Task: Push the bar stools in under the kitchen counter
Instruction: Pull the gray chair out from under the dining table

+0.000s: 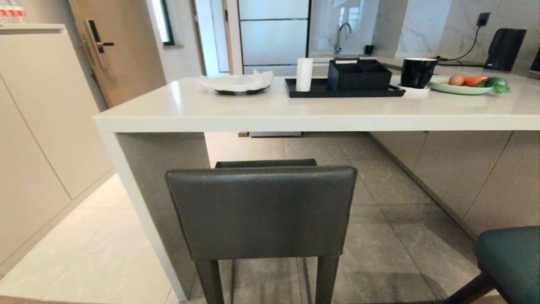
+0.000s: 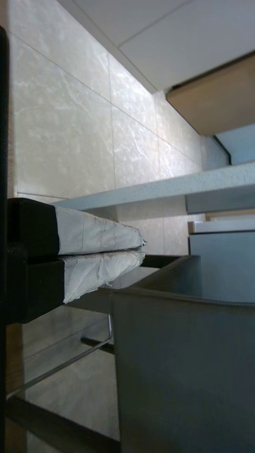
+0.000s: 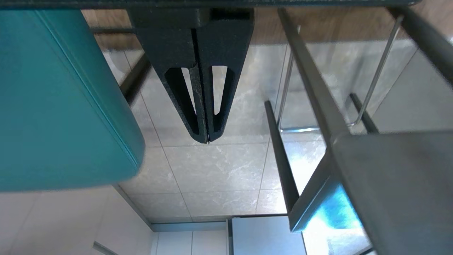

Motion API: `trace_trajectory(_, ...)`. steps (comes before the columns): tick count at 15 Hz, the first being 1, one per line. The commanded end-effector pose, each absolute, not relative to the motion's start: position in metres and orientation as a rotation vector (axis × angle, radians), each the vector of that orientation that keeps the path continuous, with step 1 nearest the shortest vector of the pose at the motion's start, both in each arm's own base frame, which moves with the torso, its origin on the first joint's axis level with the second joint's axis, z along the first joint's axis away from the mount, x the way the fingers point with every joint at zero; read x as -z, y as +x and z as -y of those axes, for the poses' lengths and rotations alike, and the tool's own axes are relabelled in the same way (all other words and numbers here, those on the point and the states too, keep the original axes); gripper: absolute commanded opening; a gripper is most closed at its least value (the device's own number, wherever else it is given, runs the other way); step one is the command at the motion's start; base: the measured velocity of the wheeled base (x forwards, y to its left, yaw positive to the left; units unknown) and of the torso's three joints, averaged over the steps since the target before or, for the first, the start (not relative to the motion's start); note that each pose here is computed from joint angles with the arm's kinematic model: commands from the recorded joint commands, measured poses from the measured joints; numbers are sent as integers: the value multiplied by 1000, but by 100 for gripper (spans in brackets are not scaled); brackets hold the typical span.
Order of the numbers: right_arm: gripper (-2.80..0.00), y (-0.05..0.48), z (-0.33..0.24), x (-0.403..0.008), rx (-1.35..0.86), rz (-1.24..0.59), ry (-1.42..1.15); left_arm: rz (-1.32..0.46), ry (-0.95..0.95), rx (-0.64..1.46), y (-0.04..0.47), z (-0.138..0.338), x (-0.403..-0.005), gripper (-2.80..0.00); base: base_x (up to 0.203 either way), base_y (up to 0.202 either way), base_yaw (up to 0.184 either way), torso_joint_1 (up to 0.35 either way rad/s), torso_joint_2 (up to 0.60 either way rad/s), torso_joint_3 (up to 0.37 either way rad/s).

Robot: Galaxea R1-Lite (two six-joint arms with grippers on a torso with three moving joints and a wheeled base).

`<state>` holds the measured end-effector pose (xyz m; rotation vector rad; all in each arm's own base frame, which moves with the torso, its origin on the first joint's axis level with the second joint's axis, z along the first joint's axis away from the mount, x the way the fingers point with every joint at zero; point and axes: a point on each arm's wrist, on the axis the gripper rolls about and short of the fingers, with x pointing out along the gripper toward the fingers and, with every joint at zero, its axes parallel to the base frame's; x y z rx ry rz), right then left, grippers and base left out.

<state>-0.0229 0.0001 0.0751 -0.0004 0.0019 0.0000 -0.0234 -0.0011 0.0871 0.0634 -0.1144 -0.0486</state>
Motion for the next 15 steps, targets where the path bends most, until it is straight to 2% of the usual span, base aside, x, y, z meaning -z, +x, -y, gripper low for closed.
trace_trajectory(1, -280, -23, 0, -75, 0, -4, -2, 75, 63, 50, -20, 1, -76, -280, 194, 0, 2, 2, 7, 7)
trace_trajectory(4, -280, -23, 0, -75, 1, -5, -3, 75, 61, 47, -20, 1, -76, -280, 159, 0, 3, 5, 0, -2)
trace_trajectory(13, -280, -23, 0, -75, 0, -3, 0, 75, 88, 25, -20, 1, -76, -280, 0, 0, 0, 0, 0, 0)
trace_trajectory(14, -39, -23, 0, -75, 0, -5, 0, 74, 68, 24, -20, 1, -76, -280, 0, 0, 0, 0, 0, 0)
trace_trajectory(15, 0, -23, 0, -75, 0, -4, -3, 76, 68, 29, -20, 1, -76, 0, 0, 0, 0, 0, 0, 0)
